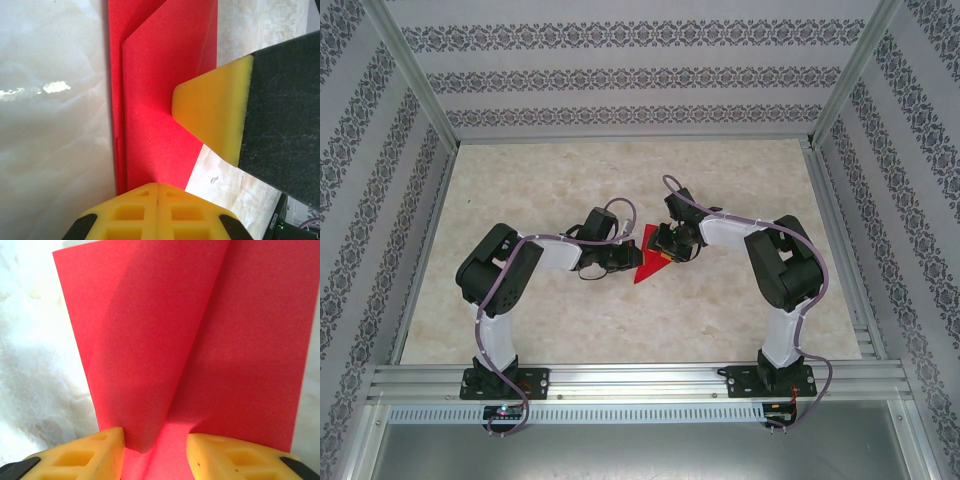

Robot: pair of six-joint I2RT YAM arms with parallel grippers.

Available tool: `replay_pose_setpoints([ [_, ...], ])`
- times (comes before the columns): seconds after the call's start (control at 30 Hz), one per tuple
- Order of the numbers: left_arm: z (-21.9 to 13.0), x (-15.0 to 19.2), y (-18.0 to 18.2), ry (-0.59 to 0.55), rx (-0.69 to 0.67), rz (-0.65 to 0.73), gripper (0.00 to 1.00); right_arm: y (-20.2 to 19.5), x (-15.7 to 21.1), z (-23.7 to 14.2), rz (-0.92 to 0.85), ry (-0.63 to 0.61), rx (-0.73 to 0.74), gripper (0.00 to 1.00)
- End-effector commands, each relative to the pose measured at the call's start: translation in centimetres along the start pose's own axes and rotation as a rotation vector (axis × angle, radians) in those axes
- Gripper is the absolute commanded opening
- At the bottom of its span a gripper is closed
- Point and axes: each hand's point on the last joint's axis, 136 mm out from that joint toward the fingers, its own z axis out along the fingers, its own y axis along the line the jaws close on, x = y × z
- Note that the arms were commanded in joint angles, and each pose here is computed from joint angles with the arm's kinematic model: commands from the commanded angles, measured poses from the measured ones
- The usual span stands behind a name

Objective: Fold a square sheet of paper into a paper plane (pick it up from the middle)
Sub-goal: Fourth fold the wing at the center of the table.

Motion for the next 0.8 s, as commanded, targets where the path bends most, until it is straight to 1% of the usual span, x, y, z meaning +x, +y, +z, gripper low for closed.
replay_pose_setpoints([
  [0.0, 0.5, 0.1, 0.5, 0.013, -0.035, 0.009, 0.05, -13.5, 8.5, 4.7, 0.114, 0.27, 0.438, 0.41],
  [0.23, 0.6, 0.4, 1.1, 0.022, -0.057, -0.009, 0.05, -13.5, 8.6, 4.8, 0.108, 0.275, 0.451, 0.41],
  [0.37, 0.2, 0.2, 0.5, 0.015, -0.046, -0.003, 0.05, -13.7, 8.6, 4.9, 0.091, 0.277, 0.479, 0.42],
  [0.47, -0.7, -0.5, -0.2, -0.011, -0.029, -0.005, 0.08, -14.1, 8.6, 4.8, 0.067, 0.272, 0.53, 0.42],
  [0.53, -1.7, -1.3, -0.7, -0.049, -0.008, -0.015, 0.09, -14.4, 8.6, 4.8, 0.06, 0.262, 0.558, 0.42],
  [0.63, -2.9, -2.3, -1.2, -0.092, 0.009, -0.032, 0.09, -14.5, 8.7, 4.9, 0.06, 0.258, 0.569, 0.4],
  [0.77, -3.1, -2.3, -1.3, -0.093, 0.019, -0.036, 0.09, -14.5, 8.8, 5.3, 0.059, 0.263, 0.57, 0.41],
])
